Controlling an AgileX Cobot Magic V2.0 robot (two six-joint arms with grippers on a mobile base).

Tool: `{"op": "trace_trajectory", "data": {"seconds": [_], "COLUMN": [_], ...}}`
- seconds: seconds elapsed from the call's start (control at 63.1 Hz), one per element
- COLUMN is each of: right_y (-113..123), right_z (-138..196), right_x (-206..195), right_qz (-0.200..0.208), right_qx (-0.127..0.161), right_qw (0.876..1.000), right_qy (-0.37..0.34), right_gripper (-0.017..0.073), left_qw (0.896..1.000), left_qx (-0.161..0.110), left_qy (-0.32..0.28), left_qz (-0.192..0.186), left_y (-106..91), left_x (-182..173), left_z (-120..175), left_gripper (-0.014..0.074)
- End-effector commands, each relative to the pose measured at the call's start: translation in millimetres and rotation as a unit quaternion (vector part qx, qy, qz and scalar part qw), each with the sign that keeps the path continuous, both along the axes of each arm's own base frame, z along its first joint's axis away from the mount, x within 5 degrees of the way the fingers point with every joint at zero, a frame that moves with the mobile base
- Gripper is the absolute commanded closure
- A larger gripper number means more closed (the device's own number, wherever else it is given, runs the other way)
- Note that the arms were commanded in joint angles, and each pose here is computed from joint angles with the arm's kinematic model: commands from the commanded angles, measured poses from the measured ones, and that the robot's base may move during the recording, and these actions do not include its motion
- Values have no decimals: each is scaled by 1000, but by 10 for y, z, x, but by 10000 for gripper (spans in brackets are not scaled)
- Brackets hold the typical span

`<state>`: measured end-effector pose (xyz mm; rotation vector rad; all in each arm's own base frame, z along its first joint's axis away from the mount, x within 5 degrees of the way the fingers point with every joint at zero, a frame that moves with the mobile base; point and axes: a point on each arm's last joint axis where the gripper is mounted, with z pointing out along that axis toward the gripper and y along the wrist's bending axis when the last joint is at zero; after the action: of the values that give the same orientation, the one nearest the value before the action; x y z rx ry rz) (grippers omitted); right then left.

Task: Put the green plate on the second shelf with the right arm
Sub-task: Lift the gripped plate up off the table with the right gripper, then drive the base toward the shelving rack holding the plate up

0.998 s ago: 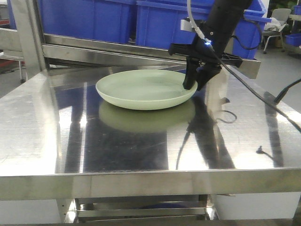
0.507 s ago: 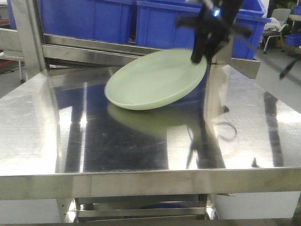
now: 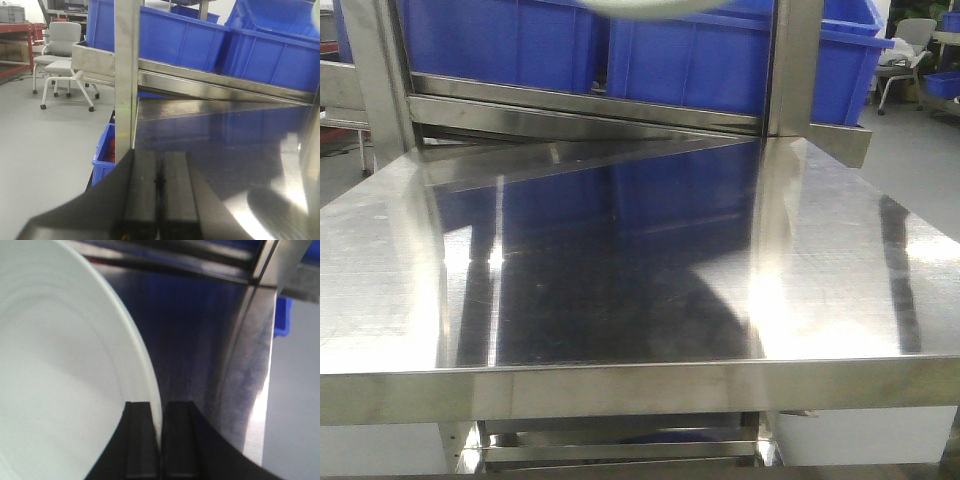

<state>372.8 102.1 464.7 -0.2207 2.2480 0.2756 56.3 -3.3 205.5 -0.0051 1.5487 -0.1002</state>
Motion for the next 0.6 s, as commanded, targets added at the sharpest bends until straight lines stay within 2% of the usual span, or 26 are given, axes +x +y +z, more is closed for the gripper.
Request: {"op": "trace_trajectory", "data": {"seconds": [0.0,0.174,0.269,0.475,0.586], "right_y": [-148,-304,-411,-614,-678], "right_z": [578,722,724,198,-177], "right_x": [-463,-970,-1330,-2106,-2341], "right_qz": [-12,-23,-30,-36,-38], "right_qx": [25,24,31,57,58], "right_qw": [994,987,977,945,938], "right_qy": [-106,-155,-210,-320,-339], "right_gripper": [529,529,529,529,529], "left_qw": [1000,1000,1000,1000,1000], "left_qx": [-5,-5,-5,-5,-5], "left_qy": [-29,-29,-29,-29,-29], "left_qz": [-2,-2,-2,-2,-2], "left_y": [-3,-3,-3,-3,-3], "left_x": [1,1,1,1,1], "left_z": [-54,-54,-54,-54,-54], "left_gripper": [463,463,463,463,463]}}
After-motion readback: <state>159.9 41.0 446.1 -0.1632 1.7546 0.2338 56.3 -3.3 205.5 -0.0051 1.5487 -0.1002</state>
